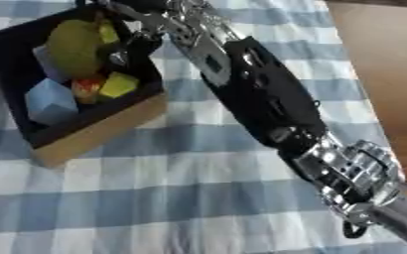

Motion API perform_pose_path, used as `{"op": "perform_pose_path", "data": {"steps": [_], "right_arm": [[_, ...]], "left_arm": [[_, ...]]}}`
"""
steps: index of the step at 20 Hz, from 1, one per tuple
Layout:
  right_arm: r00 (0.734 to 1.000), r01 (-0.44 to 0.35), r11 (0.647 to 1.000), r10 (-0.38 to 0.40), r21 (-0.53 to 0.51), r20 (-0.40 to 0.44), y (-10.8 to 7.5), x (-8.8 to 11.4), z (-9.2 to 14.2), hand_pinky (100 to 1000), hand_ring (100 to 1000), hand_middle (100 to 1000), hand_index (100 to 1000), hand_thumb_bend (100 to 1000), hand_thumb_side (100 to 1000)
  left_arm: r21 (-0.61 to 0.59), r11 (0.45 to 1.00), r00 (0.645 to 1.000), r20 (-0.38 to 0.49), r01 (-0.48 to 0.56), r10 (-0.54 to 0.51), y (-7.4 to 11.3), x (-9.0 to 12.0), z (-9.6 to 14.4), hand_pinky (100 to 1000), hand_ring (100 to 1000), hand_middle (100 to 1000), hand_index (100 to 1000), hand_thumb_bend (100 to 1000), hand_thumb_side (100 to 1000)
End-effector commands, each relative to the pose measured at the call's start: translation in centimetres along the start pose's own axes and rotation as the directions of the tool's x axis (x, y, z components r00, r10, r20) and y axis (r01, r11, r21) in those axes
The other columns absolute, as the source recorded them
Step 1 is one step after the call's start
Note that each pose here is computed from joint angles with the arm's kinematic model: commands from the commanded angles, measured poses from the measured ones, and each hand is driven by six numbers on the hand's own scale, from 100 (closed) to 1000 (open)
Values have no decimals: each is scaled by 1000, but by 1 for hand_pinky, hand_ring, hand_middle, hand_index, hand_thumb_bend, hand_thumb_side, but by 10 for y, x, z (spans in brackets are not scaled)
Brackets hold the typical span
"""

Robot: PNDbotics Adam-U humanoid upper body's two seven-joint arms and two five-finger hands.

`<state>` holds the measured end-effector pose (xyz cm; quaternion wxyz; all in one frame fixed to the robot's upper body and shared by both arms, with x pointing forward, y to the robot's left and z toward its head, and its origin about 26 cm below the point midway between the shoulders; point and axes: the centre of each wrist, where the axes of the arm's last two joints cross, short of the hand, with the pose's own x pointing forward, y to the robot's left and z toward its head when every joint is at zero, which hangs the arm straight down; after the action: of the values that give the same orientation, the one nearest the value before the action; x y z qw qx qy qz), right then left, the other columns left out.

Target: Pick up objects on the table and place them in the box.

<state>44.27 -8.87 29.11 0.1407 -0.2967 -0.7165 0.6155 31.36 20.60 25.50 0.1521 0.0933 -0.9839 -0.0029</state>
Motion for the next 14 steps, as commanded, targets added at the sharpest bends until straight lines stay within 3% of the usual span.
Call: {"op": "perform_pose_path", "data": {"steps": [1,6,7,14], "right_arm": [[1000,-24,996,24,-84,-5,-32,-3,4,927,959,755,944,233,100],[999,-44,968,35,-247,-38,-70,-11,30,909,944,738,927,163,100],[998,-52,962,41,-267,-46,-76,-13,37,898,933,721,918,107,100],[984,-94,895,17,-437,-176,-102,-39,108,863,885,651,853,100,100]], "left_arm": [[-2,1000,1000,20,5,-5,2,4,-3,751,860,766,797,488,644],[0,999,999,5,33,-33,7,2,0,751,861,766,796,486,645],[1,999,999,3,38,-38,8,2,1,750,861,766,796,486,645],[15,996,996,-22,90,-90,18,-1,7,749,863,768,796,483,648]]}}
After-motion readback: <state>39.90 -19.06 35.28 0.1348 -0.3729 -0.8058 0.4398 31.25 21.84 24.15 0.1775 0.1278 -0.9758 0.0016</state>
